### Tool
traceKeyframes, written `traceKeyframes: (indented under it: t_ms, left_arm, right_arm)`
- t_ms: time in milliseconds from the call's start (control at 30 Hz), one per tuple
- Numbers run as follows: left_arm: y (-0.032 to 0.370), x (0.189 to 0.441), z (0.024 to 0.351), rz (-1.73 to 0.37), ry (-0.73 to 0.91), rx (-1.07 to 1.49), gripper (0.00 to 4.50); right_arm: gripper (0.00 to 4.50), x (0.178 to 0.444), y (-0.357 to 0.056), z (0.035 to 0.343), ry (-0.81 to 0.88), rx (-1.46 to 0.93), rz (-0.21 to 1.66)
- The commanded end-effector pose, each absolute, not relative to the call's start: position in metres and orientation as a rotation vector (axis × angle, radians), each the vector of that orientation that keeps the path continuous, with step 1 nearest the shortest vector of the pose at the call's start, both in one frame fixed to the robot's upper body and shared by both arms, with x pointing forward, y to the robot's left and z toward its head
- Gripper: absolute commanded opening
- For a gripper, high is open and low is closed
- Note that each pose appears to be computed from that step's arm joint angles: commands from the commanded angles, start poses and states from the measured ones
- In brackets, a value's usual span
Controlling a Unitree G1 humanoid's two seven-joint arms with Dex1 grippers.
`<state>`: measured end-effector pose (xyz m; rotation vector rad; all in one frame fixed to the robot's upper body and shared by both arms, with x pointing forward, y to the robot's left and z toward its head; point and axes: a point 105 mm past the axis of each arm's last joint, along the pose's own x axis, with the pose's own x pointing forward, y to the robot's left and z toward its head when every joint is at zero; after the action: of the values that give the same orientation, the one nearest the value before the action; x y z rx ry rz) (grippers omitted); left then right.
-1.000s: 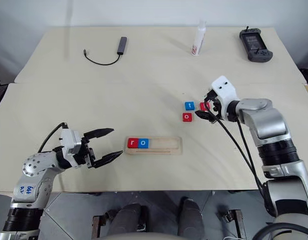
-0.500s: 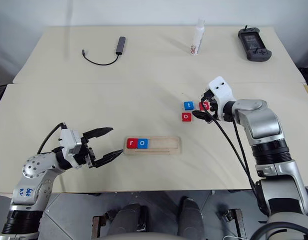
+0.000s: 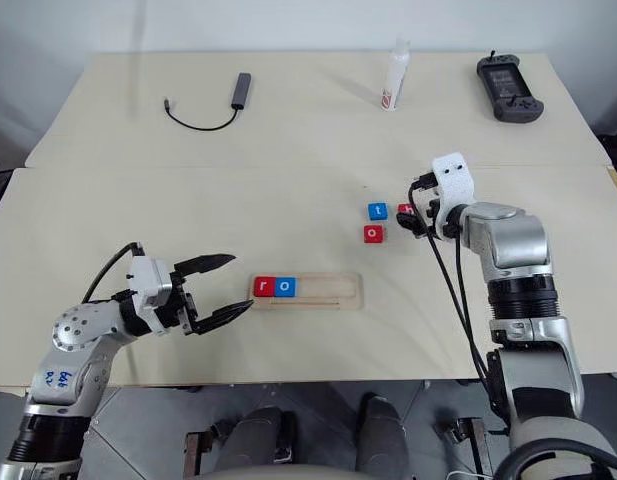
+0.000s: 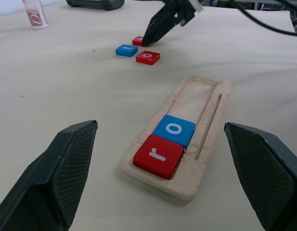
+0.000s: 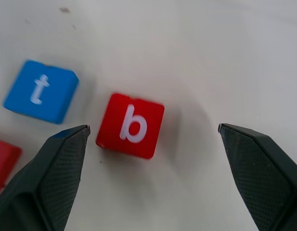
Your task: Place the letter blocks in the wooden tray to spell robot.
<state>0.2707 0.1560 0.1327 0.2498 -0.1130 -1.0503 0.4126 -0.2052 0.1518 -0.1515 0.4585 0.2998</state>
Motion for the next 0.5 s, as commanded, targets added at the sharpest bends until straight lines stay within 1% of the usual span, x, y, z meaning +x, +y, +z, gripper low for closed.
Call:
traceKeyframes:
  t_ms: [33,67,200,300,333,433,500]
  left_arm:
    - [0.153,0.268,0.143,-1.07,-0.147,0.293,4.5]
    - [0.153,0.268,0.143,-1.07,-0.148,0.294,4.5]
    - [0.152,0.269,0.145,-1.084,-0.152,0.303,4.5]
    - [0.148,0.272,0.147,-1.098,-0.163,0.304,4.5]
    - [0.146,0.273,0.147,-1.106,-0.168,0.304,4.5]
    - [0.142,0.275,0.149,-1.123,-0.18,0.305,4.5]
    - [0.137,0.275,0.149,-1.144,-0.184,0.299,4.5]
  right_arm:
    - [4.1,0.416,-0.206,0.158,0.434,-0.142,0.29]
    - [3.96,0.416,-0.205,0.158,0.437,-0.137,0.292]
    - [2.71,0.414,-0.202,0.158,0.43,-0.136,0.3]
    - [1.67,0.412,-0.205,0.161,0.407,-0.145,0.292]
    - [1.46,0.412,-0.207,0.164,0.394,-0.146,0.28]
    - [1.46,0.405,-0.211,0.173,0.354,-0.139,0.274]
    - [1.46,0.394,-0.216,0.177,0.349,-0.14,0.271]
